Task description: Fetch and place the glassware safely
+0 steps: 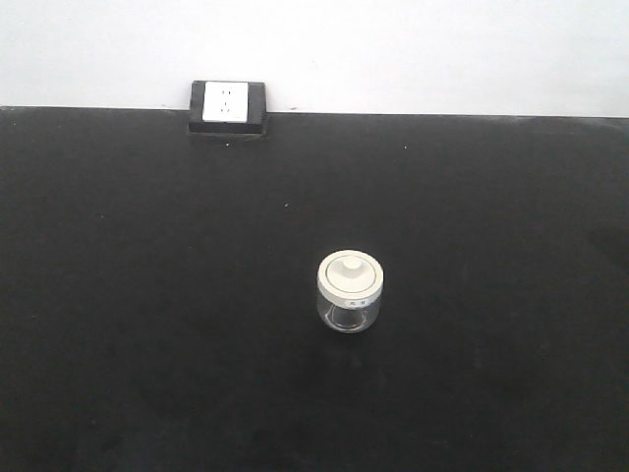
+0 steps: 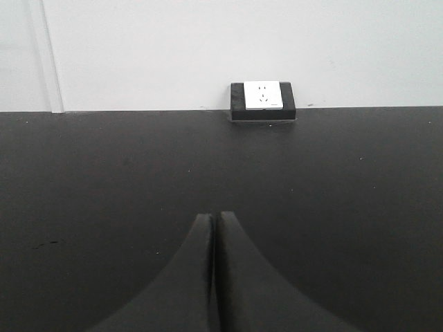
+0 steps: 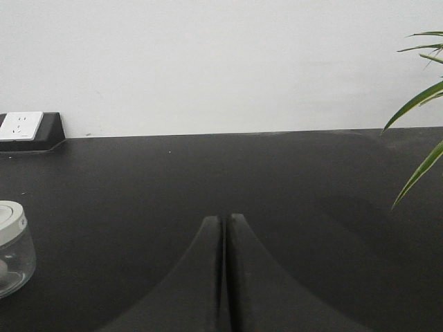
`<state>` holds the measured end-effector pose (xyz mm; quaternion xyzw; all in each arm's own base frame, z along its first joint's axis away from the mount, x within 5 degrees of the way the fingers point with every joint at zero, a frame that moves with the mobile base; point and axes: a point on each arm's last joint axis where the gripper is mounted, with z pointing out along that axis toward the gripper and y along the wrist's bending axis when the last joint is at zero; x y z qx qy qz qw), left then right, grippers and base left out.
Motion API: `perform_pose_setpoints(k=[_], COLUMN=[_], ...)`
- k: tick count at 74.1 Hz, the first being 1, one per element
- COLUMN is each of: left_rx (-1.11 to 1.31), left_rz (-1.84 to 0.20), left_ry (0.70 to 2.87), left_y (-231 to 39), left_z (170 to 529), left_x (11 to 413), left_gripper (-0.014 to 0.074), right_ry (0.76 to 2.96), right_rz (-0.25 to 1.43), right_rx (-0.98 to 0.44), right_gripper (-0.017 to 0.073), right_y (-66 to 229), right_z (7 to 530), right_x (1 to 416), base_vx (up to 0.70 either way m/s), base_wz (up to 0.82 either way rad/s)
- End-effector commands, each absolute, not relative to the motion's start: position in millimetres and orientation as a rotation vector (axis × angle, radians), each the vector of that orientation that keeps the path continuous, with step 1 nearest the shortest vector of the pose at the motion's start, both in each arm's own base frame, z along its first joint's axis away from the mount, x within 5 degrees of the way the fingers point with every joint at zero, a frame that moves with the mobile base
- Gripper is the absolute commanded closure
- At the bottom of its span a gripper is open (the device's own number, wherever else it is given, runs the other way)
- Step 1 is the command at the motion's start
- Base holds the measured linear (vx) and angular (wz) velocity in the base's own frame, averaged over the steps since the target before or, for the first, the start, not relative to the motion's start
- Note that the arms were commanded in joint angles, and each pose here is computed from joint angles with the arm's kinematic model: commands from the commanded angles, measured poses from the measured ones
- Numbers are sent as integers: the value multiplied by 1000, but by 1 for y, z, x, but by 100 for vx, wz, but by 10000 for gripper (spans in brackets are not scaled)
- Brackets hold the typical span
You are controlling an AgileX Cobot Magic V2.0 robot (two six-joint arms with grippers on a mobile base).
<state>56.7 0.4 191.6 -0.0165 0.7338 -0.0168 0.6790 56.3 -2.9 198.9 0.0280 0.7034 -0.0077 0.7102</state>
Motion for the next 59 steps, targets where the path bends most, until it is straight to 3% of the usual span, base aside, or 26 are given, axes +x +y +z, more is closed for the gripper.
perform_pose_setpoints(k=[1,59], left_rx=[-38,-38], left_rz=[-67,-67], left_ry=[1581,1581], left_y=[-1,-1], left_z=[190,190], left_x=[57,57], left_gripper=[601,601], right_ry=[1495,1496], right_rz=[-31,-31], right_rx=[52,52], right_gripper=[567,567], right_y=[-3,-3], right_z=[200,199], right_x=[56,56], base_vx=[0,0], base_wz=[0,0])
